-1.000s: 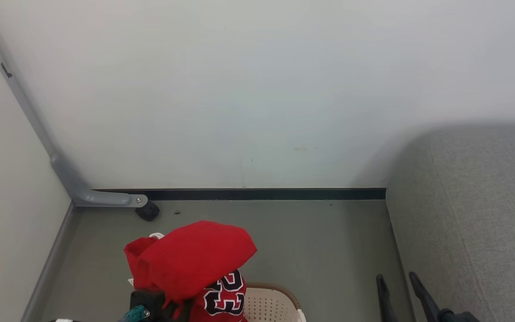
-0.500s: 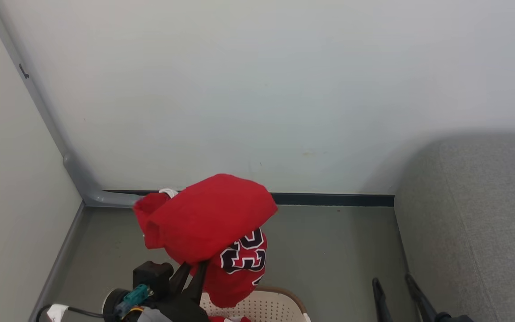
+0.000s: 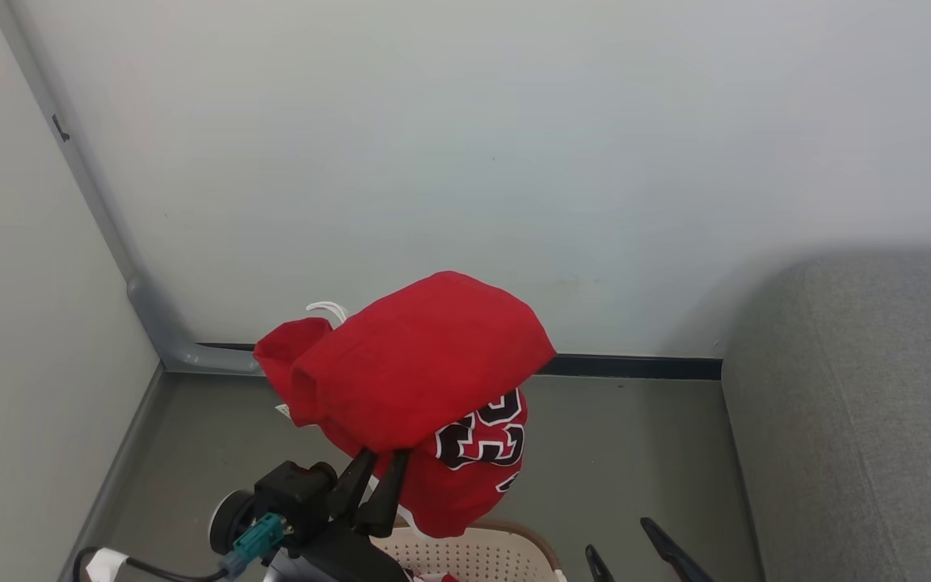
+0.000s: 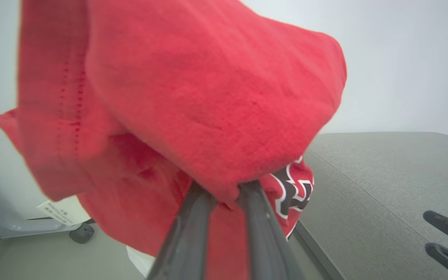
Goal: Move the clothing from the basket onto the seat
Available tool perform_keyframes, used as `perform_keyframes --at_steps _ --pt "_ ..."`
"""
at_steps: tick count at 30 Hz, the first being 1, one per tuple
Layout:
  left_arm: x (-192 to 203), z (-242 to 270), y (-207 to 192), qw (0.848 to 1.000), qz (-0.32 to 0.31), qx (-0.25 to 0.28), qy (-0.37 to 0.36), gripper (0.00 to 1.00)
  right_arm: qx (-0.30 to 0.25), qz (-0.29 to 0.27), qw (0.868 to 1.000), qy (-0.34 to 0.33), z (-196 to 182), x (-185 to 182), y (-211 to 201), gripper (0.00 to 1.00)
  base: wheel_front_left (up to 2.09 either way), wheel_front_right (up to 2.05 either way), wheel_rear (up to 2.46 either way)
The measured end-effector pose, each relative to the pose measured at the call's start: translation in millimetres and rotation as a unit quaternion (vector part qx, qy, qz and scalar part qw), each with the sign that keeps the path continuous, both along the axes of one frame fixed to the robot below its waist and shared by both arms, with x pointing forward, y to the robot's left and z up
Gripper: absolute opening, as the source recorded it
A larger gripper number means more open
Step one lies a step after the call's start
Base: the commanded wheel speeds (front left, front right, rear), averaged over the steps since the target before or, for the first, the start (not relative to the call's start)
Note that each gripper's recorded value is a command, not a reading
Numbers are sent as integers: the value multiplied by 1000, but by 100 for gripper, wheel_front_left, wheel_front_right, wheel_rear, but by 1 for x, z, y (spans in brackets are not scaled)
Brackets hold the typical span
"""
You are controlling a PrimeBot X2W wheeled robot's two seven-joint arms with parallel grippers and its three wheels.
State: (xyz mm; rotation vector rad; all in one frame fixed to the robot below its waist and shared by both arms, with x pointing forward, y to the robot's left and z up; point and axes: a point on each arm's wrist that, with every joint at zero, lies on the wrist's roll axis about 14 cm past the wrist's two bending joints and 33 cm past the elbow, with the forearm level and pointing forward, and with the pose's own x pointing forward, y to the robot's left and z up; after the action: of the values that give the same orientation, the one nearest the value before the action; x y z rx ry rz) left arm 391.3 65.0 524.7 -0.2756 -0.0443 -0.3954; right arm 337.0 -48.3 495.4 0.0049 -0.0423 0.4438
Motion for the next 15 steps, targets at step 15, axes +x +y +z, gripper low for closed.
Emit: perform_keyframes --at_steps 15 --pt "-21 27 -41 997 -70 -13 -43 0 -79 94 989 -76 21 0 48 100 0 0 0"
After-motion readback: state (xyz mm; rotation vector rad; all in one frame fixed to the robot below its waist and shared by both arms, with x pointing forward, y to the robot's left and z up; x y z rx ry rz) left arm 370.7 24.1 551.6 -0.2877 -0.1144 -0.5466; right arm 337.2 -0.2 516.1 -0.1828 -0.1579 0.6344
